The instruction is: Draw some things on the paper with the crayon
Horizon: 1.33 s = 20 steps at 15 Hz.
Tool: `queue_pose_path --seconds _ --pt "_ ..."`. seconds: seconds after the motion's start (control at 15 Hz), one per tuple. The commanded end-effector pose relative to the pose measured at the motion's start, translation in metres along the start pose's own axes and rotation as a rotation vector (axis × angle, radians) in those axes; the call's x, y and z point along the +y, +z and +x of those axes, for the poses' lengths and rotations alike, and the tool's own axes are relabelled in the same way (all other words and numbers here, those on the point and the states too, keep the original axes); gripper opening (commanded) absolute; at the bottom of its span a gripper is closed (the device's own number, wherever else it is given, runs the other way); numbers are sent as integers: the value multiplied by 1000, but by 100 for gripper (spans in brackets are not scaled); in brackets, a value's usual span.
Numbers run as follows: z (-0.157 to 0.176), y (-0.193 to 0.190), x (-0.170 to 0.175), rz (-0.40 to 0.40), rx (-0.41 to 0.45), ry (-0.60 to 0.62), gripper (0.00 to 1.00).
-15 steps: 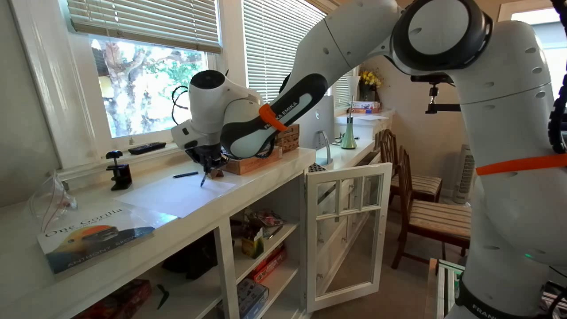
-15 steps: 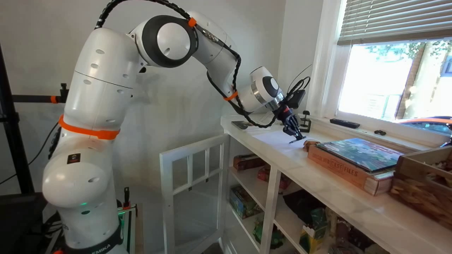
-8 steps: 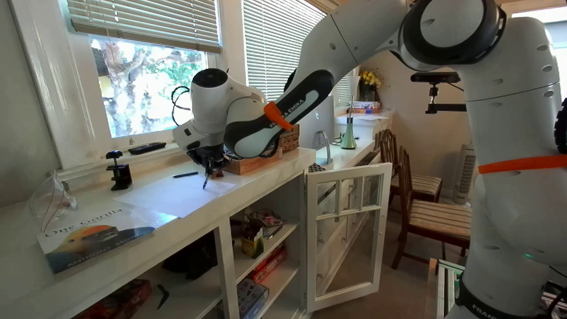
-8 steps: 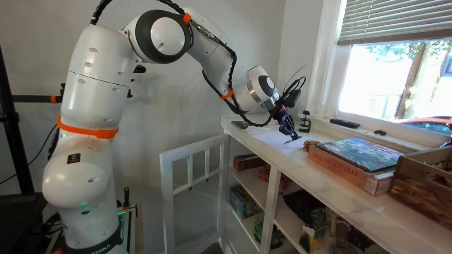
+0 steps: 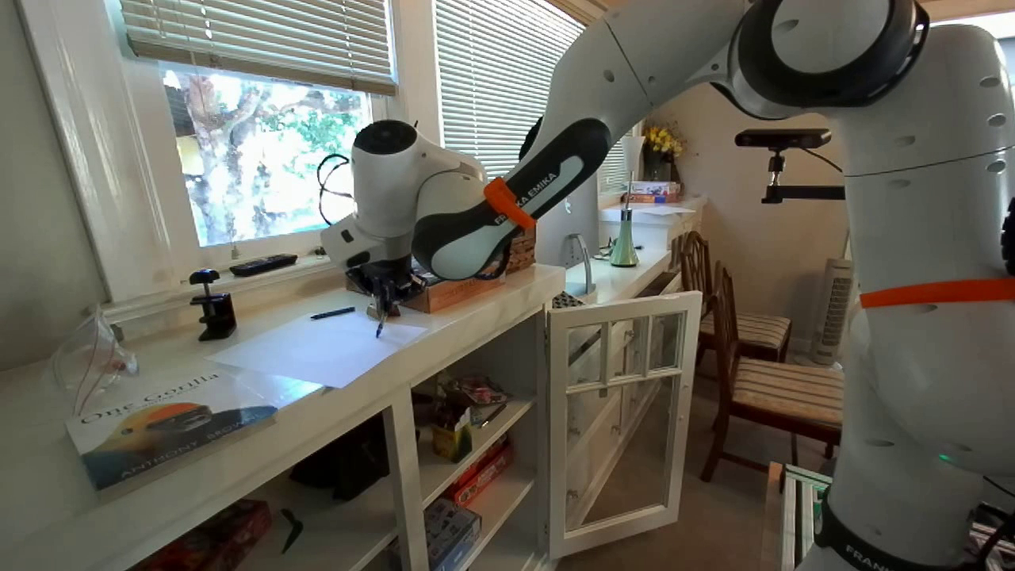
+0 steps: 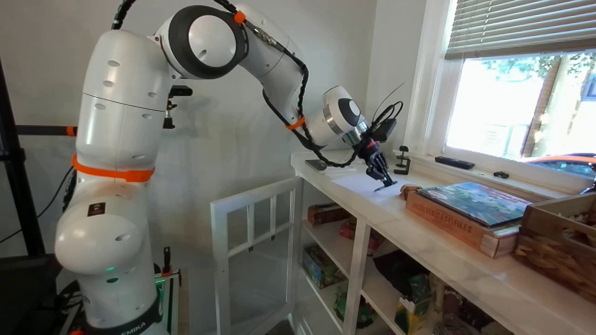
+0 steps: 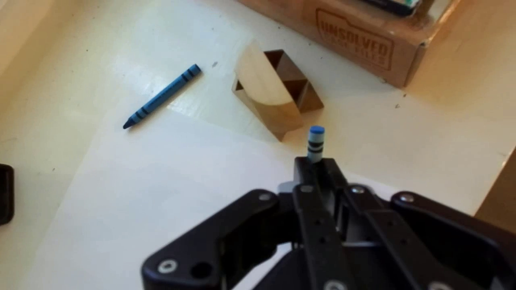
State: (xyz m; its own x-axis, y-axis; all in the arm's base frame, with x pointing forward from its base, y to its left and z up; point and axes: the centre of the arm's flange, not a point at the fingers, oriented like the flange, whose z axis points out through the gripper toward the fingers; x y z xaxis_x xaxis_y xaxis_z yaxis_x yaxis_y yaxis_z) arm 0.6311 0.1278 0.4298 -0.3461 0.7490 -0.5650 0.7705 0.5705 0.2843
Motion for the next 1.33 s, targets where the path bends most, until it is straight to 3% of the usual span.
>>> queue_pose_path --seconds 0.0,1.27 --pt "-8 3 -22 17 -33 2 3" --pt "13 10 -5 -23 -66 -15 3"
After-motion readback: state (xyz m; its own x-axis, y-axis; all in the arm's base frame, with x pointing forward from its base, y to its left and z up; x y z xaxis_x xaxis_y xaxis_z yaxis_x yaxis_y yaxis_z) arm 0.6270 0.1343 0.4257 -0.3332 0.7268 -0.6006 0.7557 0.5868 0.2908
